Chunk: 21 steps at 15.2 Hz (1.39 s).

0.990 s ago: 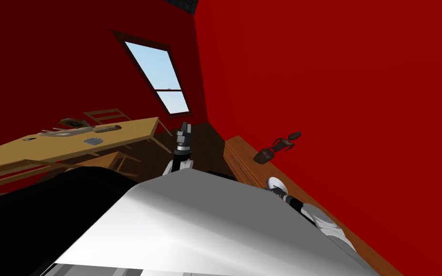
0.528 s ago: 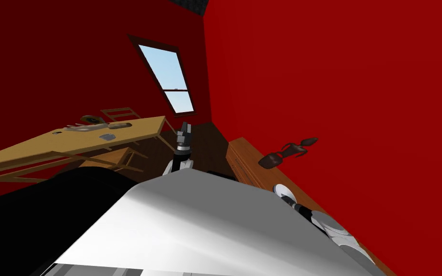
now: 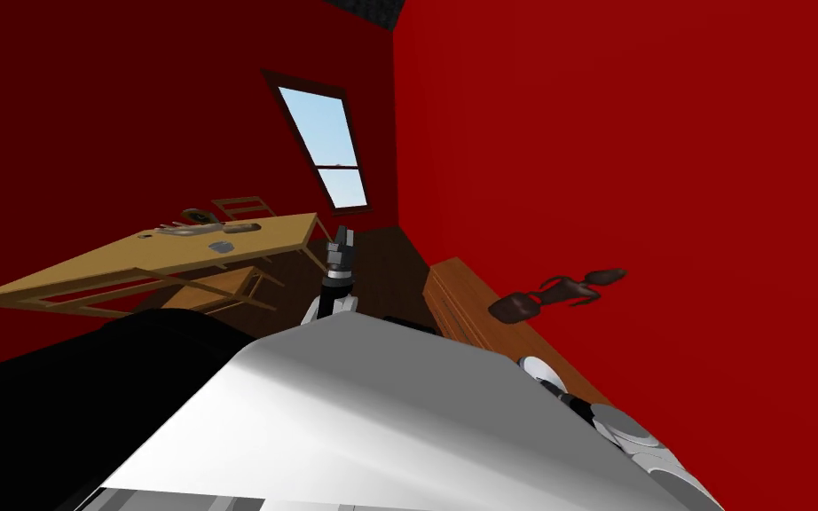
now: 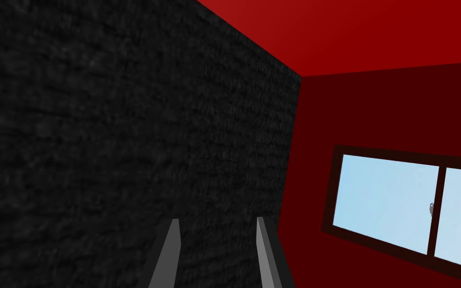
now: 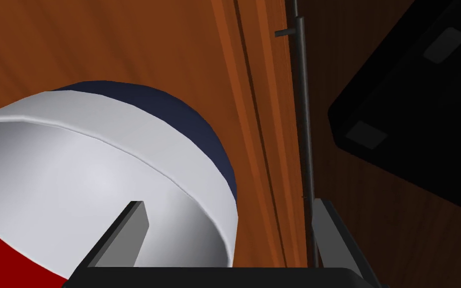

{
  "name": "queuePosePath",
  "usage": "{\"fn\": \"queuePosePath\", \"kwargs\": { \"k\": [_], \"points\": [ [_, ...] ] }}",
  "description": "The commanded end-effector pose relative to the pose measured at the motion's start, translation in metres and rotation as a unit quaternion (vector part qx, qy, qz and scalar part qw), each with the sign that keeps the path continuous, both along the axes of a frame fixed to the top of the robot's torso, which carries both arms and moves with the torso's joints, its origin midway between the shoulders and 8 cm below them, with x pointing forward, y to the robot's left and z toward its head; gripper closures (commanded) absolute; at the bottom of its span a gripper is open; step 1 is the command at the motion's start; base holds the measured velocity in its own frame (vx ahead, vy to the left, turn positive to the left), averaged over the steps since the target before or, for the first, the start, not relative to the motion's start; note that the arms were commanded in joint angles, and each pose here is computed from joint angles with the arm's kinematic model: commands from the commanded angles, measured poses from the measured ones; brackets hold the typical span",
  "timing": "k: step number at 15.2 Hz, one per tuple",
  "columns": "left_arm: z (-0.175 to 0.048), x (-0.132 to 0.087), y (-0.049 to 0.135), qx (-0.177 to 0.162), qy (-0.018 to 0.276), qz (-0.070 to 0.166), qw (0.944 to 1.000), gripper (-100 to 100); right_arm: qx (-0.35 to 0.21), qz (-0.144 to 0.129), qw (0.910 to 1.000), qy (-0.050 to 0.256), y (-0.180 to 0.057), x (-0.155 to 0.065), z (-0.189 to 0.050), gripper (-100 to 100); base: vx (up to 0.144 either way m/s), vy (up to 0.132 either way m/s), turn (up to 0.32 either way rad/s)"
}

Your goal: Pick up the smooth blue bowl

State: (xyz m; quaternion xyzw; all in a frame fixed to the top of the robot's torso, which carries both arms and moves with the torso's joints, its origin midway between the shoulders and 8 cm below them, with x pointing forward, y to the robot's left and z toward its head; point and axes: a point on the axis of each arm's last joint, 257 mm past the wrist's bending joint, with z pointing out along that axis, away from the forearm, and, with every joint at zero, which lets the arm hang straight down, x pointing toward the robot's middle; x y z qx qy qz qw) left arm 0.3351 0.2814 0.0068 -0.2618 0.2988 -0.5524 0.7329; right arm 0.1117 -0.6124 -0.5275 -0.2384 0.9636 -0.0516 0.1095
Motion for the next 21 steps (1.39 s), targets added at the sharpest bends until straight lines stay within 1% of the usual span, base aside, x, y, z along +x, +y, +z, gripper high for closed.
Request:
{"fn": "queuePosePath", "kwargs": {
  "k": [1, 3, 4, 5, 7, 9, 10, 11, 16, 18, 20, 21],
  "points": [
    [0.0, 0.0, 0.0, 0.0, 0.0, 0.0, 1.0, 0, -0.014, 0.006, 0.9997, 0.021, -0.014, -0.017, 0.002, -100, 0.029, 0.056, 0.119],
    [0.0, 0.0, 0.0, 0.0, 0.0, 0.0, 1.0, 0, -0.03, 0.011, 0.9984, 0.046, -0.027, -0.036, 0.004, -100, 0.038, 0.07, 0.129],
    [0.0, 0.0, 0.0, 0.0, 0.0, 0.0, 1.0, 0, -0.021, 0.006, 0.9993, 0.03, -0.021, -0.022, 0.002, -100, 0.026, 0.043, 0.05],
    [0.0, 0.0, 0.0, 0.0, 0.0, 0.0, 1.0, 0, -0.02, 0.003, 0.9992, 0.033, -0.012, -0.029, -0.009, -100, 0.017, -0.022, 0.053],
    [0.0, 0.0, 0.0, 0.0, 0.0, 0.0, 1.0, 0, -0.02, 0.001, 0.9992, 0.033, -0.007, -0.032, -0.015, -100, 0.016, -0.075, 0.064],
    [0.0, 0.0, 0.0, 0.0, 0.0, 0.0, 1.0, 0, -0.018, -0.003, 0.9993, 0.034, 0.004, -0.037, -0.027, -100, 0.004, -0.098, 0.051],
    [0.0, 0.0, 0.0, 0.0, 0.0, 0.0, 1.0, 0, -0.017, -0.004, 0.9993, 0.033, -0.003, -0.033, -0.021, -100, -0.003, -0.056, 0.029],
    [0.0, 0.0, 0.0, 0.0, 0.0, 0.0, 1.0, 0, -0.018, -0.003, 0.9993, 0.033, -0.002, -0.034, -0.022, 100, 0.0, -0.021, 0.004],
    [0.0, 0.0, 0.0, 0.0, 0.0, 0.0, 1.0, 0, -0.018, -0.002, 0.9993, 0.034, 0.001, -0.035, -0.024, 100, 0.0, -0.002, -0.002],
    [0.0, 0.0, 0.0, 0.0, 0.0, 0.0, 1.0, 0, -0.02, 0.003, 0.9992, 0.033, -0.012, -0.029, -0.009, 100, 0.005, 0.038, -0.049],
    [0.0, 0.0, 0.0, 0.0, 0.0, 0.0, 1.0, 0, -0.022, 0.006, 0.9992, 0.034, -0.02, -0.025, 0.0, 100, -0.015, 0.096, -0.074],
    [0.0, 0.0, 0.0, 0.0, 0.0, 0.0, 1.0, 0, -0.022, 0.002, 0.9992, 0.033, -0.016, -0.027, -0.006, 100, -0.011, 0.058, -0.03]
  ]
}}
